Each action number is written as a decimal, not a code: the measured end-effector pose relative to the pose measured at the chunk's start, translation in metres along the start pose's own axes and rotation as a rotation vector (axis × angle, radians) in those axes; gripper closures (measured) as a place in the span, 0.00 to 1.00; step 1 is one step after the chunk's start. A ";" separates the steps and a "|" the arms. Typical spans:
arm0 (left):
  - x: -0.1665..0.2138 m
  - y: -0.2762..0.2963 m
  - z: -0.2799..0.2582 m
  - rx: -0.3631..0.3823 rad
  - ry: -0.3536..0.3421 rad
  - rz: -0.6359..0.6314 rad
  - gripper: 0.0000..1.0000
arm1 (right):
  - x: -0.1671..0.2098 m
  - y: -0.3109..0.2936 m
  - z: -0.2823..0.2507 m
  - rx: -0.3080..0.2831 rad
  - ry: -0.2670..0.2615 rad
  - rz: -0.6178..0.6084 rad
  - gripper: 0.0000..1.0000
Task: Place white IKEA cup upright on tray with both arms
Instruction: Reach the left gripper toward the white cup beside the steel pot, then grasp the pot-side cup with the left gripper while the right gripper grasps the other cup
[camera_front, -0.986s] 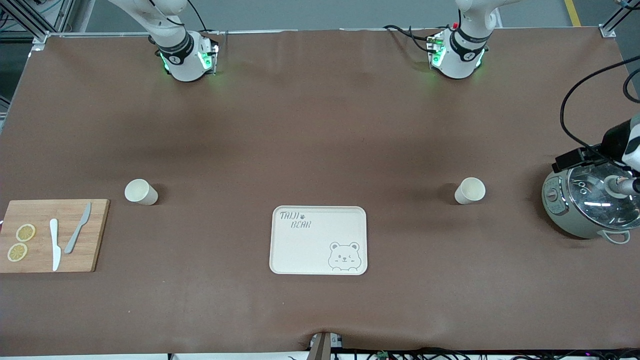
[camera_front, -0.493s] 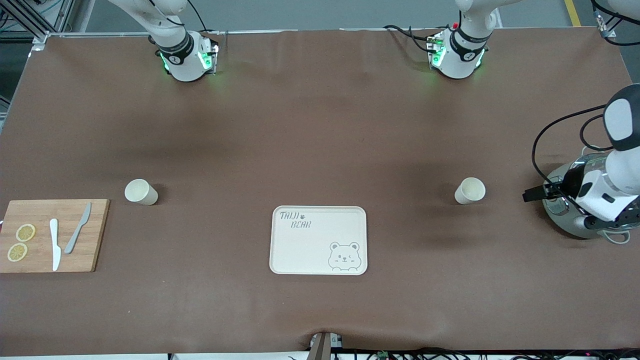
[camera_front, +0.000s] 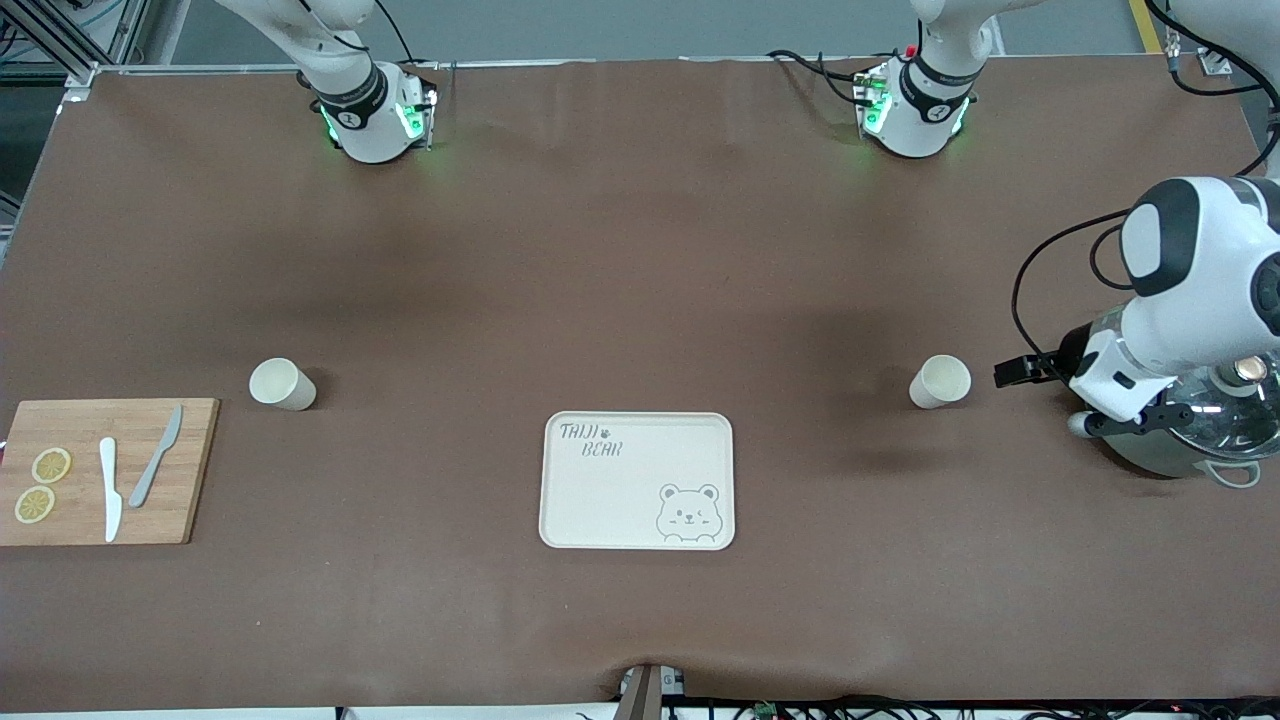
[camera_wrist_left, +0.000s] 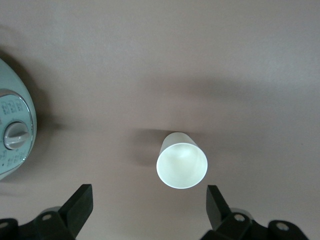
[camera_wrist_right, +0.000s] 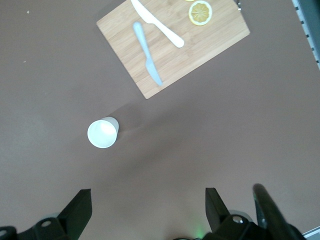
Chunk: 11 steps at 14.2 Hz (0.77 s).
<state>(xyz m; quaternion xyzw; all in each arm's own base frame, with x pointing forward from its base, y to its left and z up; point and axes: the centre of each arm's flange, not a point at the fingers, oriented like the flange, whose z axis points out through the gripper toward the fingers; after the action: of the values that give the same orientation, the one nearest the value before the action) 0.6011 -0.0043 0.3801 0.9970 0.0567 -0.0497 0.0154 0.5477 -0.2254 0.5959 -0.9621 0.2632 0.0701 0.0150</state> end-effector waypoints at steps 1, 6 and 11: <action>-0.005 0.000 0.008 0.002 0.010 0.001 0.00 | 0.004 -0.017 0.010 -0.008 -0.011 -0.025 0.00; -0.027 -0.001 0.060 -0.002 0.057 0.006 0.00 | 0.030 -0.112 0.075 -0.066 -0.019 -0.146 0.00; -0.049 -0.002 0.100 -0.007 0.090 0.012 0.00 | 0.023 -0.141 0.085 -0.078 -0.034 -0.194 0.00</action>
<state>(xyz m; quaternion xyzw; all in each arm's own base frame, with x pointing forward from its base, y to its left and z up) 0.5425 -0.0117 0.2856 0.9985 0.0515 -0.0048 0.0166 0.6285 -0.1102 0.5076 -0.9815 0.1658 0.0950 -0.0110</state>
